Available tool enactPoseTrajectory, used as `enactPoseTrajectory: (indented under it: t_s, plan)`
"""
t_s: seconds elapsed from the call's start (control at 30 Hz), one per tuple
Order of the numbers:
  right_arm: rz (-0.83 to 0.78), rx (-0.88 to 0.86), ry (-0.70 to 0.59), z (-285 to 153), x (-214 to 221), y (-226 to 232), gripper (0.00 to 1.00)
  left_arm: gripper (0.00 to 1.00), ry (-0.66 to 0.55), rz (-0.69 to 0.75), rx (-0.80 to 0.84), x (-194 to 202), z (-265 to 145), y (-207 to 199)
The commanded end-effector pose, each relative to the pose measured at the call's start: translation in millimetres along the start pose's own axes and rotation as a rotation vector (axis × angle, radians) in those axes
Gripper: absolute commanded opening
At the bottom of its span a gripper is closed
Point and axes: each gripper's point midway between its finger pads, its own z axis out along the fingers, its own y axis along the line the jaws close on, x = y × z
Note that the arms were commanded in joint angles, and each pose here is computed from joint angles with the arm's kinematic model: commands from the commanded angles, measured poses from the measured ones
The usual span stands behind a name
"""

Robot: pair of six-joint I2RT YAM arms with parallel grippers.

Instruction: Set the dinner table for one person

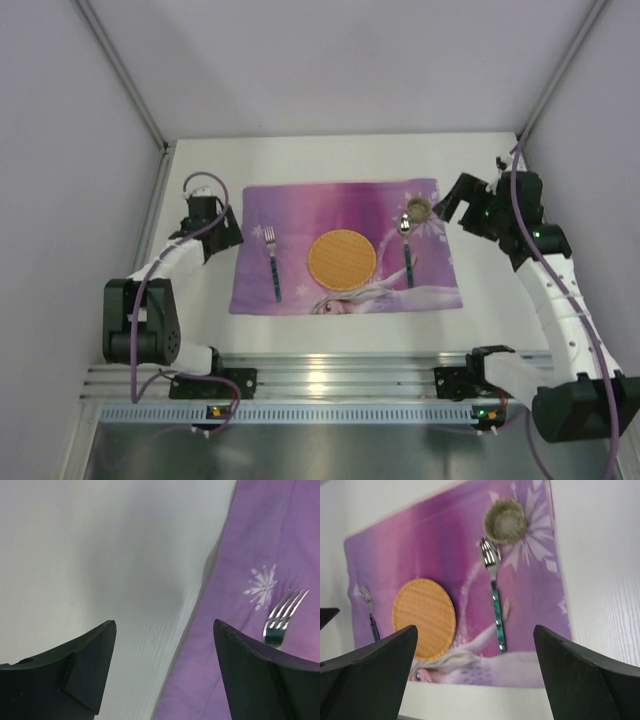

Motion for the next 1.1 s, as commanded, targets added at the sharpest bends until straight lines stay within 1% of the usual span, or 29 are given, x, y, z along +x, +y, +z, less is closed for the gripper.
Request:
enactPoseTrajectory:
  t_s: [0.0, 0.03, 0.07, 0.13, 0.17, 0.2, 0.23, 0.27, 0.3, 0.37, 0.4, 0.47, 0.5, 0.53, 0.57, 0.63, 0.67, 0.73, 0.9, 1.07]
  plan:
    - [0.003, 0.031, 0.026, -16, 33, -15, 1.0, 0.83, -0.228, 0.096, 0.151, -24, 8, -19]
    - [-0.007, 0.002, -0.012, -31, 33, -11, 1.0, 0.83, -0.272, 0.116, 0.168, -28, 5, -20]
    - [-0.004, 0.005, 0.001, -34, 44, -15, 1.0, 0.83, -0.302, 0.149, 0.16, -29, 6, -17]
    - [-0.013, -0.023, -0.049, -51, 47, -14, 1.0, 0.86, -0.408, 0.136, 0.133, -35, 6, -10]
    - [-0.013, -0.028, -0.053, -56, 49, -14, 1.0, 0.87, -0.441, 0.166, 0.147, -35, 7, -10]
    - [-0.019, -0.039, -0.064, -61, 51, -13, 1.0, 0.86, -0.444, 0.197, 0.185, -22, 11, -14]
    - [-0.021, -0.053, -0.093, -70, 49, -11, 1.0, 0.86, -0.524, 0.222, 0.268, -33, 4, -29]
    - [-0.023, -0.053, -0.097, -75, 51, -11, 1.0, 0.84, -0.55, 0.298, 0.324, -30, 4, -39]
    - [-0.024, -0.054, -0.105, -80, 51, -12, 1.0, 0.84, -0.526, 0.306, 0.34, -19, 12, -41]
    - [-0.042, -0.069, -0.136, -92, 49, -8, 1.0, 0.83, -0.535, 0.325, 0.349, -19, 16, -43]
    - [-0.051, -0.064, -0.132, -95, 51, -10, 1.0, 0.86, -0.525, 0.318, 0.335, -10, 21, -38]
    - [-0.064, -0.072, -0.15, -103, 49, -8, 1.0, 0.91, -0.574, 0.251, 0.283, -19, 19, -28]
    - [-0.075, -0.084, -0.149, -105, 50, -6, 1.0, 0.95, -0.572, 0.238, 0.249, -17, 20, -21]
    - [-0.078, -0.099, -0.162, -109, 48, -3, 1.0, 0.98, -0.556, 0.23, 0.245, -7, 22, -18]
    - [-0.082, -0.111, -0.168, -111, 47, -1, 1.0, 0.98, -0.665, 0.22, 0.253, -20, 13, -19]
    - [-0.068, -0.122, -0.179, -111, 45, 2, 1.0, 0.99, -0.596, 0.217, 0.242, -14, 19, -18]
    - [-0.067, -0.126, -0.173, -110, 45, 3, 1.0, 0.99, -0.633, 0.215, 0.245, -23, 14, -19]
    - [-0.064, -0.159, -0.16, -106, 45, 10, 1.0, 0.98, -0.627, 0.223, 0.24, -14, 16, -16]
    - [-0.022, -0.204, -0.182, -101, 38, 20, 1.0, 0.98, -0.622, 0.223, 0.241, -15, 16, -16]
    - [-0.002, -0.255, -0.159, -90, 48, 24, 1.0, 0.98, -0.62, 0.223, 0.24, -14, 16, -16]
